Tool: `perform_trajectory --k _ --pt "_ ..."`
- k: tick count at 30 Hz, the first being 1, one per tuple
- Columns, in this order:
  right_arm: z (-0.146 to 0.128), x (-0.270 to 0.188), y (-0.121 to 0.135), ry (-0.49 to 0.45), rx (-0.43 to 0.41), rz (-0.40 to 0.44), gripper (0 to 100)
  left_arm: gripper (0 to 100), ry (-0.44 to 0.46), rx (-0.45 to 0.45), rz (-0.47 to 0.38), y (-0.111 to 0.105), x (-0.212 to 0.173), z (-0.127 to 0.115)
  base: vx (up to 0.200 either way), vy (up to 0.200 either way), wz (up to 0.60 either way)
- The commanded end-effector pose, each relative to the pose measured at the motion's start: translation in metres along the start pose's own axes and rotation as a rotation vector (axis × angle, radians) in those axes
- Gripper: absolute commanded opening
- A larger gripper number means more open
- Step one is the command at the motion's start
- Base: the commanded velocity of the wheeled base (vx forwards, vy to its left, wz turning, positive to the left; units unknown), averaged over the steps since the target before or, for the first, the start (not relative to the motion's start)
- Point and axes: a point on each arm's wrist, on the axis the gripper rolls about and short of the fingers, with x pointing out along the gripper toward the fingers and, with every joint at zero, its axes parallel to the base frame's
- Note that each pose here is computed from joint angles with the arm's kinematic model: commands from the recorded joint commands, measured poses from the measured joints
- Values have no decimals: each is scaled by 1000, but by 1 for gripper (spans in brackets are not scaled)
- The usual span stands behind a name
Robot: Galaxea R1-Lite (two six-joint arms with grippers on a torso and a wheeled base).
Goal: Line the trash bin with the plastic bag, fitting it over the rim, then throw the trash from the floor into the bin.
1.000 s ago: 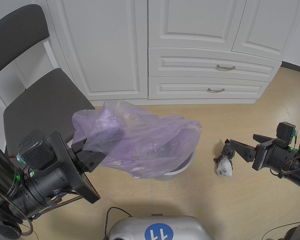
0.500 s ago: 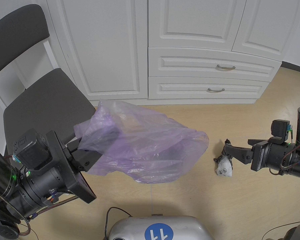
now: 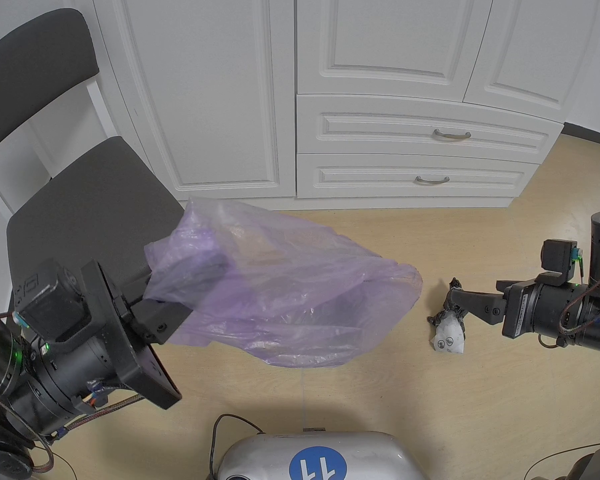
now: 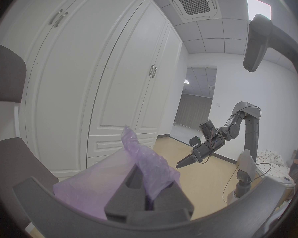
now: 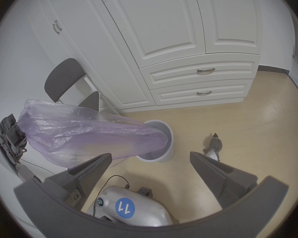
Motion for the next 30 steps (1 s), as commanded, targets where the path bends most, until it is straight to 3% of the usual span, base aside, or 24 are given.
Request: perform_trajectory --k 1,12,30 --pt "-1 4 -2 12 1 -12 100 0 -20 0 1 0 -5 5 0 0 0" --pt "-18 34 -5 123 -4 -37 100 0 -79 12 -9 -4 -20 19 0 0 0" --pt "-22 36 -2 108 -10 -14 100 0 -68 7 -1 -2 -17 16 0 0 0"
